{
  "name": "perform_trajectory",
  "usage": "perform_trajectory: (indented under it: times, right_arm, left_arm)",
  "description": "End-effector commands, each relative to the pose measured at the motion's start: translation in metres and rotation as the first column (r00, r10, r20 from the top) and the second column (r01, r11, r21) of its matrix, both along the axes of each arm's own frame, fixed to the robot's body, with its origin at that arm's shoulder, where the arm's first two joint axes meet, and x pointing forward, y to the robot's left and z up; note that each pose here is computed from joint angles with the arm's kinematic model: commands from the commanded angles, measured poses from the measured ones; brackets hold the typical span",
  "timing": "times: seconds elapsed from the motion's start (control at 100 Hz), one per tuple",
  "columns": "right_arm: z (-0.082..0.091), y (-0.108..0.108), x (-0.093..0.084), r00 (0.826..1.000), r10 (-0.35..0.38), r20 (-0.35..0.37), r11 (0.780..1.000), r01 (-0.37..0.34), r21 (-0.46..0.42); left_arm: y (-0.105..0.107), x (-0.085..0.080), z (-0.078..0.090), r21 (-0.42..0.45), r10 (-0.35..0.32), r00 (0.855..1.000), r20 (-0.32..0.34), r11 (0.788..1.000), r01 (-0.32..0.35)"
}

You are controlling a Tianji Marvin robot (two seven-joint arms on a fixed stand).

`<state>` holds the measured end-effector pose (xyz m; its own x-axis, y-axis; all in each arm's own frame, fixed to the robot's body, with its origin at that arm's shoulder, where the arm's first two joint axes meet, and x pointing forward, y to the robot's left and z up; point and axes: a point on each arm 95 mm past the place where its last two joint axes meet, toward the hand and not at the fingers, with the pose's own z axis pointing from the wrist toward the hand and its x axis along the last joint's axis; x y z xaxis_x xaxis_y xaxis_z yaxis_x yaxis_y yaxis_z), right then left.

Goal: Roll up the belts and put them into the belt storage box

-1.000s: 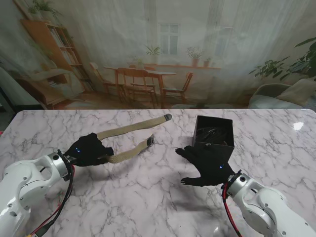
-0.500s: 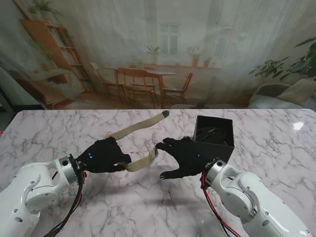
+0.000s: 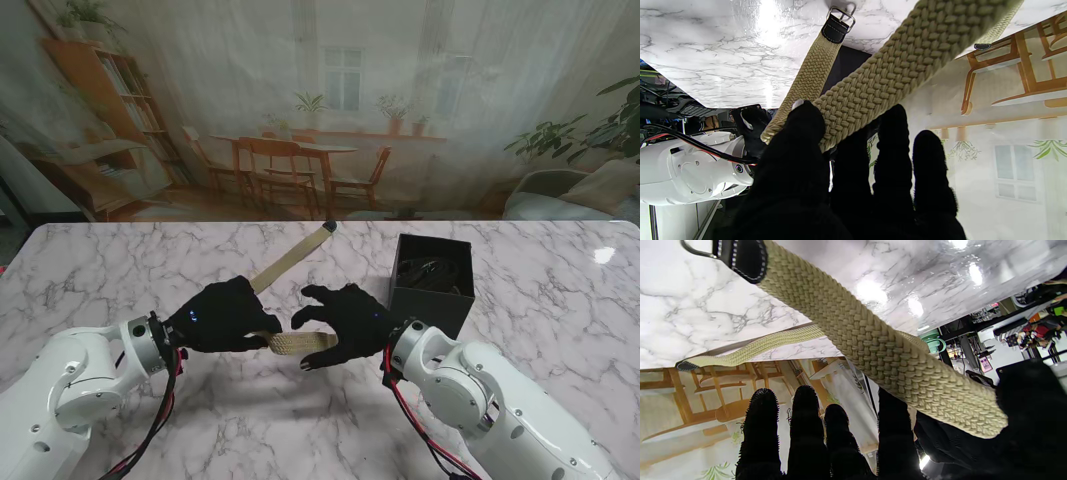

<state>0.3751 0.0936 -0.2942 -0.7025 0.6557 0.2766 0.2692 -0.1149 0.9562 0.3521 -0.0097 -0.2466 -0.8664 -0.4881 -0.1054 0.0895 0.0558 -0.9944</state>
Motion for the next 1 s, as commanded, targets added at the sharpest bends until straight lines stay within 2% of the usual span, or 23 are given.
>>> perform_trajectory:
  times: [0.0,0.2,0.36,0.68,0.88,0.99]
  right_arm:
    - [-0.003,0.005,0.0,1.0,0.006,-0.019,1.0,-0.005,0.008]
    - [-0.006,0.003,-0.006,0.999,0.006,-0.047,1.0,-0.005,0.019]
    - [-0.007,-0.005,-0.014,0.999,-0.017,-0.043,0.999,0.019,0.041]
    - [-0.004,-0.019,-0.028,0.998,-0.009,-0.061,0.997,0.014,0.079]
    - [-0.002,-0.03,-0.037,0.999,-0.02,-0.045,0.997,0.023,0.07]
    - [-0.002,-0.04,-0.043,1.0,-0.022,-0.012,0.999,0.022,0.038]
  left_arm:
    - [-0.003,-0.001,0.002,-0.004,-0.01,1.0,0.001,1.0,0.01]
    - [0.003,0.0,0.0,0.003,0.01,1.0,0.002,1.0,-0.01]
    - [0.006,0.0,0.0,0.01,0.022,1.0,0.006,1.0,-0.022]
    - [0.006,0.004,-0.003,0.019,0.04,0.999,-0.007,0.999,-0.04]
    - [0.007,0.006,-0.01,0.02,0.044,0.998,-0.042,0.999,-0.044]
    - [0.008,0.007,-0.016,0.03,0.053,0.997,-0.062,0.998,-0.052]
